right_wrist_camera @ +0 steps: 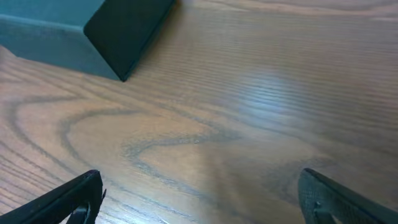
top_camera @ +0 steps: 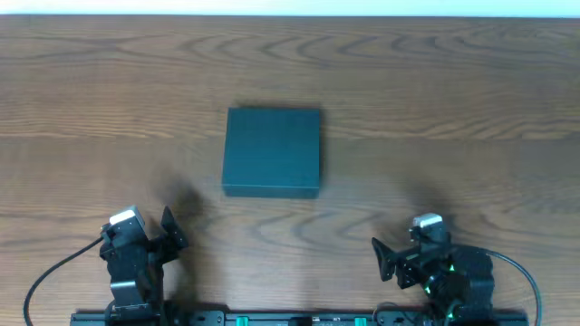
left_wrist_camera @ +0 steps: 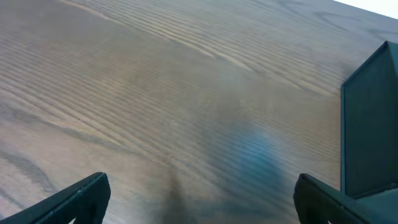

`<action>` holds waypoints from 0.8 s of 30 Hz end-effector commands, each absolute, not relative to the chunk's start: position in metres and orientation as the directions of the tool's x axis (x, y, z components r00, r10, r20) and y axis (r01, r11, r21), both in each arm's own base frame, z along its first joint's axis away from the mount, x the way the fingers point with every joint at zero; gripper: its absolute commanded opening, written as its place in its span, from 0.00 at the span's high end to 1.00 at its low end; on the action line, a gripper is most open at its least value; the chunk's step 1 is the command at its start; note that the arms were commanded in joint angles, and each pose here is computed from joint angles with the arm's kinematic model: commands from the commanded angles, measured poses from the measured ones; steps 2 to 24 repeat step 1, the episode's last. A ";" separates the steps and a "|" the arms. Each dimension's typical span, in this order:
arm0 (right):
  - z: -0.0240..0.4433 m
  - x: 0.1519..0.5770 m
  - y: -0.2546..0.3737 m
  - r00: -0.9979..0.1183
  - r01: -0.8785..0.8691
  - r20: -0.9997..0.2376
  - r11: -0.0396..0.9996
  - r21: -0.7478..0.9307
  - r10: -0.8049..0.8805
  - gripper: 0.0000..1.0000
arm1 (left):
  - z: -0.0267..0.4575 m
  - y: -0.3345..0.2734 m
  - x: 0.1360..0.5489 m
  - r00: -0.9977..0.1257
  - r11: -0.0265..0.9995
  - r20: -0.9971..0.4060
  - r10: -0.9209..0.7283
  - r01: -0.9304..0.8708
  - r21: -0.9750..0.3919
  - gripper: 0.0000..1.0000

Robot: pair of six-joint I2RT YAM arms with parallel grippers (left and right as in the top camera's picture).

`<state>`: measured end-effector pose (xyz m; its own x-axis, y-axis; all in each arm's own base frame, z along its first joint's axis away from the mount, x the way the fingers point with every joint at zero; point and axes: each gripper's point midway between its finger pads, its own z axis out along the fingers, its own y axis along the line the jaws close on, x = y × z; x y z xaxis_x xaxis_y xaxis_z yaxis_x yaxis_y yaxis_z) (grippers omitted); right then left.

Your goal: Pack container

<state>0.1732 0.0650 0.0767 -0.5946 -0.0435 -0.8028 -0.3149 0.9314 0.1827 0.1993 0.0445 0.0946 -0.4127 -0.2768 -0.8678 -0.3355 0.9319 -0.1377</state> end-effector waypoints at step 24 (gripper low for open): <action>0.075 0.174 0.064 -0.598 -0.300 -0.801 0.934 0.194 -0.026 0.01 | 0.091 0.049 0.198 -0.414 0.927 -0.870 -0.269 -0.355 -0.118 0.05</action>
